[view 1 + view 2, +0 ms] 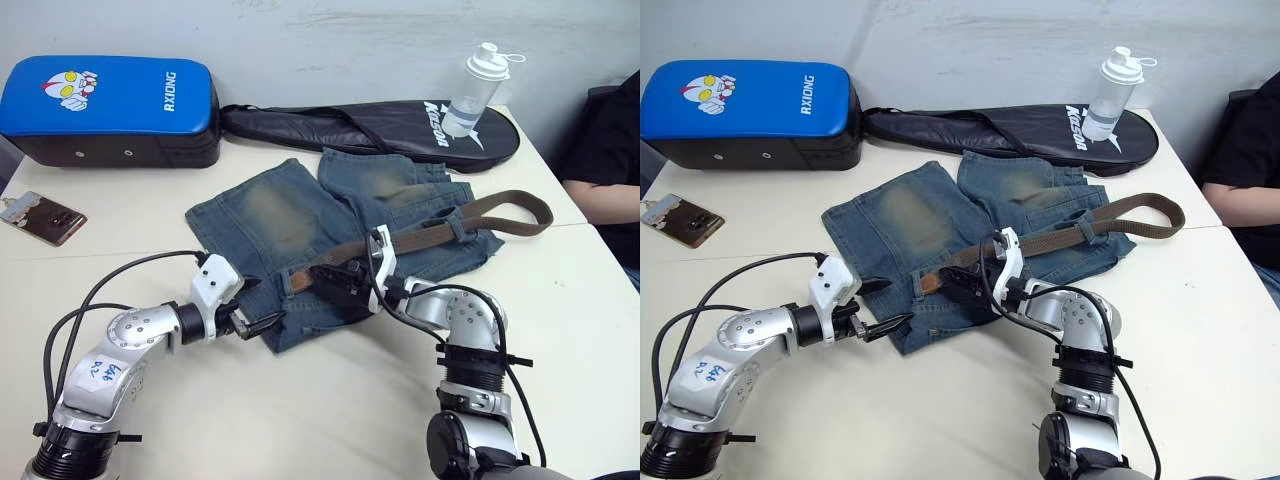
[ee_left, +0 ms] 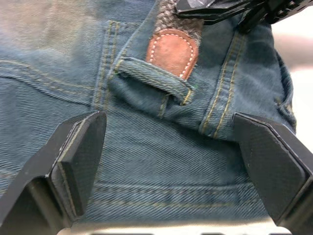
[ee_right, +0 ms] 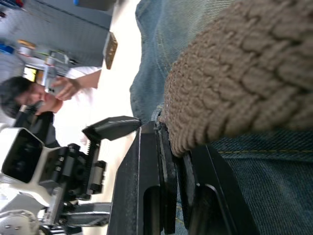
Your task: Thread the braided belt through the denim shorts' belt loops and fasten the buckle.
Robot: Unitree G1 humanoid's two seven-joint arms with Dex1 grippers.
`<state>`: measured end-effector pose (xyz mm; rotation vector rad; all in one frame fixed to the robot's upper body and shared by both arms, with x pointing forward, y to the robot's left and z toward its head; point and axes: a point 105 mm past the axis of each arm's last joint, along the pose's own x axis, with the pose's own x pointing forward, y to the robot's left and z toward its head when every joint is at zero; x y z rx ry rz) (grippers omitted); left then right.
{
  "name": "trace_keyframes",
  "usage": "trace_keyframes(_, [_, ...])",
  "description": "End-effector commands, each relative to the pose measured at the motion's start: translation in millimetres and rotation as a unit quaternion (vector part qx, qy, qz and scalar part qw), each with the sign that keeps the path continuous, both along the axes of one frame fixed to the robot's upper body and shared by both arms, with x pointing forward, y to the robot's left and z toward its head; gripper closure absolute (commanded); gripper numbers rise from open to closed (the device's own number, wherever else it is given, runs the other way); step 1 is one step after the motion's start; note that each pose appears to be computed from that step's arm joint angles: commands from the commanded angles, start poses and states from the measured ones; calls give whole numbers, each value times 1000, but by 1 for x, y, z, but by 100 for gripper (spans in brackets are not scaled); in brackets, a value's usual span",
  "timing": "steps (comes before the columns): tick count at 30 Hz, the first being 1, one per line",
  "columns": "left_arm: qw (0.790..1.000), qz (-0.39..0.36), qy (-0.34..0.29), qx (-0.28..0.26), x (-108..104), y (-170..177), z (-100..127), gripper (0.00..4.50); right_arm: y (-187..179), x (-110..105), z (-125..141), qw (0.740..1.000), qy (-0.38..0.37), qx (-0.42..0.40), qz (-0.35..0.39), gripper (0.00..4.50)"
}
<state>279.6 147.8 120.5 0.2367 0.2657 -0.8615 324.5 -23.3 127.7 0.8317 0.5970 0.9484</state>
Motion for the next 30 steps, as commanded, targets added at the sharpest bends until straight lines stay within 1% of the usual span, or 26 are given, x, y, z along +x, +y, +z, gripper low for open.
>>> trace_keyframes(1, [1000,-6,-23,0,1,-3,8,0,18,-2,-23,999,37,-15,6,442])
trace_keyframes(3, [1000,-6,-22,0,1,-3,8,0,20,-1,-28,999,36,-30,4,442])
trace_keyframes(5, [1000,-6,-22,1,1,-2,7,0,20,0,-26,999,33,-23,-1,365])
trace_keyframes(6, [1000,-5,-21,2,2,-2,7,0,20,0,-23,999,30,-14,-3,344])
trace_keyframes(8, [1000,-4,-20,3,2,0,6,0,16,0,-15,1000,18,3,-4,256])
trace_keyframes(9, [1000,-4,-20,3,2,0,6,0,14,0,-12,1000,14,6,-5,186])
trace_keyframes(10, [1000,-3,-19,4,2,1,5,0,10,1,-10,1000,9,4,-13,151])
trace_keyframes(11, [1000,-3,-19,4,2,1,5,0,7,2,-9,1000,6,1,-19,98])
trace_keyframes(12, [1000,-3,-19,5,1,1,6,0,0,4,-6,999,1,-3,-33,35])
trace_keyframes(13, [1000,-3,-19,5,1,1,6,0,-4,6,-4,999,-2,-6,-42,3])
trace_keyframes(17, [1000,0,-19,6,2,4,7,0,-26,5,11,998,-10,5,-61,3])
trace_keyframes(23, [1000,5,-21,14,2,12,9,0,-35,6,12,996,0,-6,-85,3])
trace_keyframes(24, [1000,9,-22,18,2,16,10,0,-36,7,12,996,2,-5,-90,42])
trace_keyframes(25, [999,13,-22,20,2,19,11,0,-37,7,13,996,4,-5,-93,56])
trace_keyframes(27, [999,18,-22,25,1,25,12,0,-37,7,13,995,7,-4,-95,122])
trace_keyframes(29, [999,21,-22,28,1,28,12,0,-33,8,7,995,17,-12,-94,201])
trace_keyframes(30, [999,22,-22,29,1,29,13,0,-29,8,4,995,22,-19,-92,256])
